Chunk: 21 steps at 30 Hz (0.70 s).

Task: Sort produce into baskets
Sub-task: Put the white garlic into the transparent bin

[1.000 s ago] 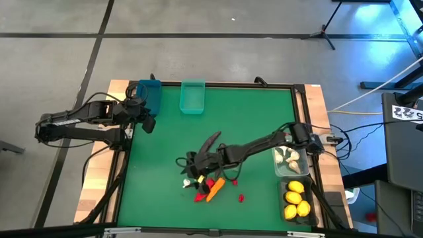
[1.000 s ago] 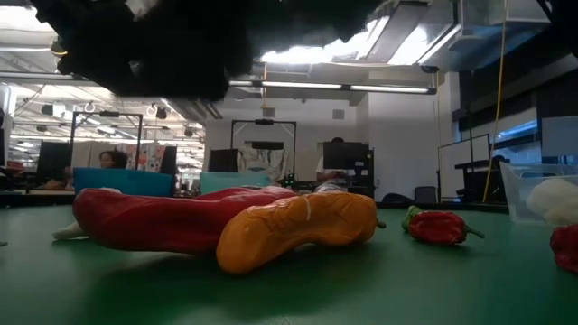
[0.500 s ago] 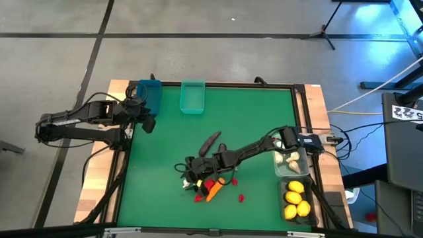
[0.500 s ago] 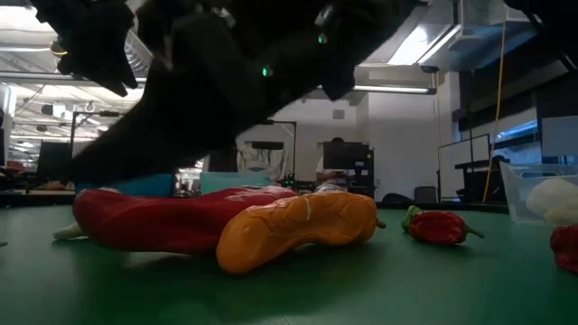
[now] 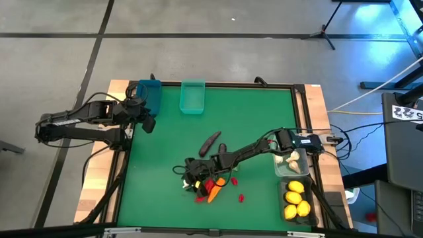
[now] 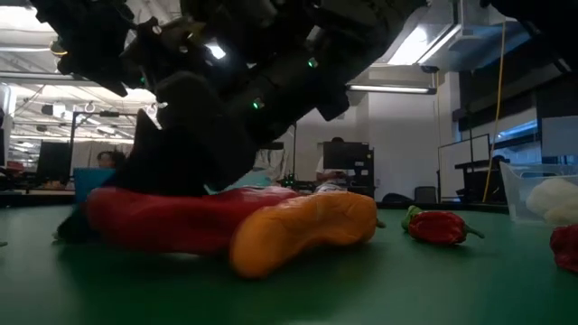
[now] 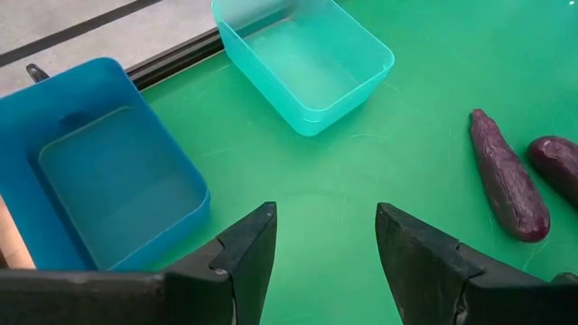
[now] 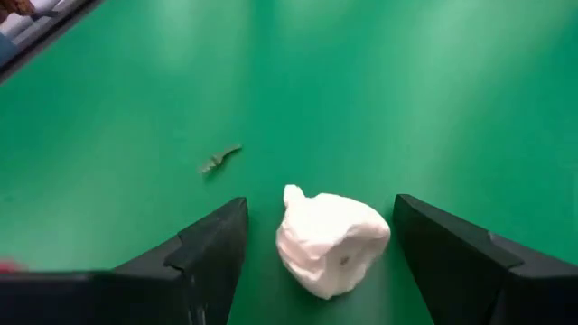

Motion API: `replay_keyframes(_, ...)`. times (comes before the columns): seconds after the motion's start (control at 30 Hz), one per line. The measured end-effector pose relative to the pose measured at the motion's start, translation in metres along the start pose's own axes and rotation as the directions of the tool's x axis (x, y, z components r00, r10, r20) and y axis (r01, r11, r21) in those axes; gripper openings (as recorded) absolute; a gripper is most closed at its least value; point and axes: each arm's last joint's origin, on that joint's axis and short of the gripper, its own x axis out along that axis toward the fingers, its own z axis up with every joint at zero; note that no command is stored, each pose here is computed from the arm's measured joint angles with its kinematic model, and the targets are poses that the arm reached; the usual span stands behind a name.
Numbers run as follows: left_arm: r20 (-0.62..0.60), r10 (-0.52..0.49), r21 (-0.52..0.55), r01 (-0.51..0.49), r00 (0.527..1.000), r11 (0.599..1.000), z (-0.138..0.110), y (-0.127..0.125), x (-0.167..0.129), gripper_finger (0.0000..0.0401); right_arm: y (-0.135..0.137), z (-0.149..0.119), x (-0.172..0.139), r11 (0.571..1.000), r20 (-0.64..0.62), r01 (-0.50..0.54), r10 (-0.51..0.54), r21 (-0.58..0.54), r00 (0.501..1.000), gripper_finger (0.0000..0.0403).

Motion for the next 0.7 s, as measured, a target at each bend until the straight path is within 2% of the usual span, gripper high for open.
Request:
replay_keyframes(0.37,0.0,0.0,0.0,0.0,1.0,1.0,0.0,0.0,0.0,0.0185,-0.0005,-0.003,0.0008,1.0,-0.027,0.024,-0.024,0.005,0.999,0.0269)
replay_keyframes(0.7,0.0,0.0,0.003,0.0,1.0,1.0,0.0,0.0,0.0,0.0185,-0.0012,-0.0029,0.0014,0.997,-0.02,0.036,-0.035,0.066,0.999,0.0173)
